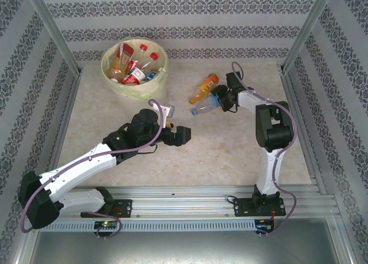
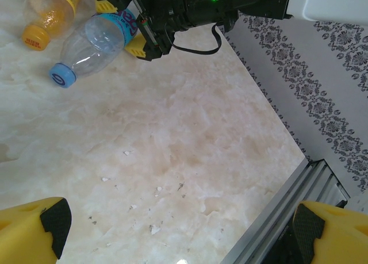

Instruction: Put the plastic bottles in the bin

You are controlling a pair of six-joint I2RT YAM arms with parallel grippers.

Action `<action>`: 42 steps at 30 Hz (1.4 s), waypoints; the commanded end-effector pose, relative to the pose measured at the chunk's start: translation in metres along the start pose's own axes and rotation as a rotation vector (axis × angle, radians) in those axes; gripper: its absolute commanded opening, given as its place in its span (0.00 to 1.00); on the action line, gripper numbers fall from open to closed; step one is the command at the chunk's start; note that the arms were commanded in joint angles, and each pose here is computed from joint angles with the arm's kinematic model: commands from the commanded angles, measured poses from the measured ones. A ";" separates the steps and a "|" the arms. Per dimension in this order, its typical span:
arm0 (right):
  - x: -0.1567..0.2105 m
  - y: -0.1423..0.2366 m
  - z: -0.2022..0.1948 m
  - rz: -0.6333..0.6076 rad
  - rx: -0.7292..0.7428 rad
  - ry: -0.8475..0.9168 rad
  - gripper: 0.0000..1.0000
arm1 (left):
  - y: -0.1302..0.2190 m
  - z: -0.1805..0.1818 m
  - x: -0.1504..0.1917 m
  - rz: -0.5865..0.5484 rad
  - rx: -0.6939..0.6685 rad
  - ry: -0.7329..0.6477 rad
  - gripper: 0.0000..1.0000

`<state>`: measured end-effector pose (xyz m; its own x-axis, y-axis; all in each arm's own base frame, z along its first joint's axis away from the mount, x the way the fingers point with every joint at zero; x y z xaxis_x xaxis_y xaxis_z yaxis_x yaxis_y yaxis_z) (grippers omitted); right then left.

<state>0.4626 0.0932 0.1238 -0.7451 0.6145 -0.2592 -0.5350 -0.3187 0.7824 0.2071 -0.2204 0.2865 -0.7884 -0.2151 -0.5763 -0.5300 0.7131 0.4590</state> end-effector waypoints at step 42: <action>0.159 0.268 0.004 -0.064 -0.491 0.626 0.66 | -0.042 -0.034 -0.005 0.139 0.265 0.032 1.00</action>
<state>0.2086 0.1049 0.2897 -0.7102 0.1861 -0.6790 -0.6207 -0.6206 0.4791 0.2262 -0.2640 0.2840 -0.8639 -0.1148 -0.4903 -0.3495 0.8378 0.4196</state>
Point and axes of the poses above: each hand's point on the last joint's axis, 136 mm out from that joint toward the fingers, its own y axis back along the fingers, its own z axis along the line the jaws close on, x = y × z, the point moved 9 cm from there along y, back along the fingers, and after that the axes turned 14 degrees about y, right-handed, at the moved point
